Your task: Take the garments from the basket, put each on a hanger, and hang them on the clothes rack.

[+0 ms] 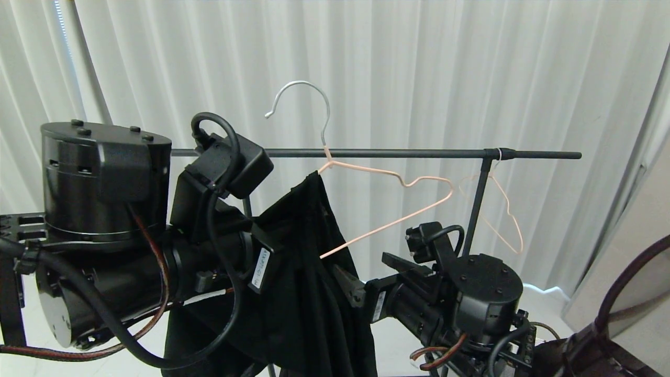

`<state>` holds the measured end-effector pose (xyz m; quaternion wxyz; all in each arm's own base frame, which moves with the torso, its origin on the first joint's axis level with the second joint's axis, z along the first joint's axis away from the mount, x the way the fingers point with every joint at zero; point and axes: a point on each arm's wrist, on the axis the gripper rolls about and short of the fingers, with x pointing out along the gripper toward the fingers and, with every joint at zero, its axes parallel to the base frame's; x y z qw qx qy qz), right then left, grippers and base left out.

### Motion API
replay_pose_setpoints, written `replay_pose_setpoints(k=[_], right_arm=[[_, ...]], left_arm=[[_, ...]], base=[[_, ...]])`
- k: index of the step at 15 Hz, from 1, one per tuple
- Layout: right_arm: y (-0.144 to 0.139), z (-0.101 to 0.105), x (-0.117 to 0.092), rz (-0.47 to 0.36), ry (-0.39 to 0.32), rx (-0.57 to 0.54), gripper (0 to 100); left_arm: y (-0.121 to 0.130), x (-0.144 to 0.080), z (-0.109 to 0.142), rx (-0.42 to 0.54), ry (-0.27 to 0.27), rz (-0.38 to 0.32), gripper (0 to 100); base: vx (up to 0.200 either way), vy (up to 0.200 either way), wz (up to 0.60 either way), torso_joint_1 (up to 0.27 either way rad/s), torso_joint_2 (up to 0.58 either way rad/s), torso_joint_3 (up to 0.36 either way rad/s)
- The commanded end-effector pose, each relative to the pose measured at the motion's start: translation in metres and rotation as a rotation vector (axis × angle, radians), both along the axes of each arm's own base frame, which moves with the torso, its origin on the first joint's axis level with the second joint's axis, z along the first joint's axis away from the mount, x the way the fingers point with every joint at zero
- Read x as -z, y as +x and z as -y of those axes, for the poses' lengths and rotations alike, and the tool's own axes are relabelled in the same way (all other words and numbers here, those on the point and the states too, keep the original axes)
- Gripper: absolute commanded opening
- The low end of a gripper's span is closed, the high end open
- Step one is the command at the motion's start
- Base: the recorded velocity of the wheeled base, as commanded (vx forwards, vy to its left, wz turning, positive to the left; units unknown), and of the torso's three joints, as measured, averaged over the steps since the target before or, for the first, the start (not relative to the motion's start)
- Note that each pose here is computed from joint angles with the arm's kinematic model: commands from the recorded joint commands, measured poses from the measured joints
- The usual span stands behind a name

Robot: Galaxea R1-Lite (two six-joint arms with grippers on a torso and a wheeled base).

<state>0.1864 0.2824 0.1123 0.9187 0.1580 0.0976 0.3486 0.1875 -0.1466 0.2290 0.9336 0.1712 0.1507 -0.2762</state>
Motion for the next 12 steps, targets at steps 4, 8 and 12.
replay_pose_setpoints(k=[4,8,12], right_arm=[[0.007,0.001,0.016,-0.016,-0.053,0.055,100],[0.013,0.0,0.035,-0.007,-0.144,0.108,100],[0.04,0.033,0.046,-0.003,-0.253,0.258,100]], left_arm=[[-0.002,0.0,0.002,0.009,-0.002,0.0,0],[-0.002,-0.001,0.003,0.012,-0.008,0.011,0],[-0.003,0.004,-0.001,-0.002,0.011,0.002,0]], base=[[0.0,0.0,0.0,0.0,0.0,0.0],[0.0,0.0,0.0,0.0,0.0,0.0],[0.0,0.0,0.0,0.0,0.0,0.0]])
